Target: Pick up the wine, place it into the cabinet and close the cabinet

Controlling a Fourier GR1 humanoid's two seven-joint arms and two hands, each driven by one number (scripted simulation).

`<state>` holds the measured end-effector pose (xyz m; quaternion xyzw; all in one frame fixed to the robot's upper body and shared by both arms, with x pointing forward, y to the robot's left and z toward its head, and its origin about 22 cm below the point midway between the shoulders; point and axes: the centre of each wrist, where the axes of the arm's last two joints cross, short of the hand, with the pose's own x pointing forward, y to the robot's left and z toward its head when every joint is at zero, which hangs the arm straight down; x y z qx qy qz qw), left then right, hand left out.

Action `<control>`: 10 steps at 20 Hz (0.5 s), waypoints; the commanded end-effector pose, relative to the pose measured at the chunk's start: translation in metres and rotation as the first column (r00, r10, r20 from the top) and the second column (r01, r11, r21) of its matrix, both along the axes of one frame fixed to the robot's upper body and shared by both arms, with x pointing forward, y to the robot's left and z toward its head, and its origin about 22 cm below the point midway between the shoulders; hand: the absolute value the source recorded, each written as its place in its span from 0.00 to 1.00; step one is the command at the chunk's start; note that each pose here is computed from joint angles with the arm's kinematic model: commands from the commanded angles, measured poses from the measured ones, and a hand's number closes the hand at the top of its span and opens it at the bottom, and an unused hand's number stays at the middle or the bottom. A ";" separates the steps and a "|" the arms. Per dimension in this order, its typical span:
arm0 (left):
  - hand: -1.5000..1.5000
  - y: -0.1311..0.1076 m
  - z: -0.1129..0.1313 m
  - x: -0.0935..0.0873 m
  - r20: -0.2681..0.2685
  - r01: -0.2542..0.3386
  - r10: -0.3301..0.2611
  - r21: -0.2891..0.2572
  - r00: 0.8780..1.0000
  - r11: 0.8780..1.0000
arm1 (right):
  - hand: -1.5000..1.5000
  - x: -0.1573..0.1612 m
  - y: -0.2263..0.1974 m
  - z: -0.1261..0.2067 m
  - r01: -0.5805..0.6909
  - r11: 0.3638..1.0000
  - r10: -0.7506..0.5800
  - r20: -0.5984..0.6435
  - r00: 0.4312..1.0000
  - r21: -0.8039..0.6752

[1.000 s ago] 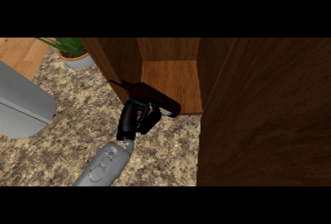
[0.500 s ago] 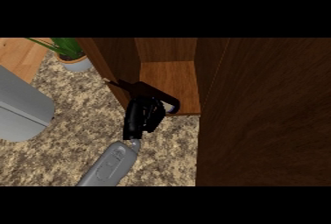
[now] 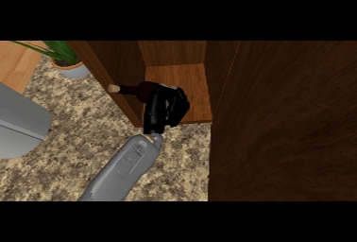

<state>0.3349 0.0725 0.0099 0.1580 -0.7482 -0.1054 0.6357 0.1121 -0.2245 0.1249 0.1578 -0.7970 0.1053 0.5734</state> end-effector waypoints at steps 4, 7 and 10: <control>1.00 0.037 -0.023 0.031 -0.153 -0.142 0.145 0.028 0.978 0.989 | 0.00 -0.014 -0.004 0.016 -0.023 0.999 0.022 0.027 0.999 0.048; 1.00 0.038 -0.017 0.041 -0.161 -0.154 0.152 0.000 0.975 0.988 | 0.00 -0.006 -0.004 0.007 -0.022 0.999 0.021 0.017 1.000 0.048; 1.00 0.033 -0.004 0.054 -0.148 -0.208 0.198 -0.053 0.969 0.977 | 0.00 -0.009 -0.002 0.006 -0.035 0.997 0.034 0.012 0.999 0.066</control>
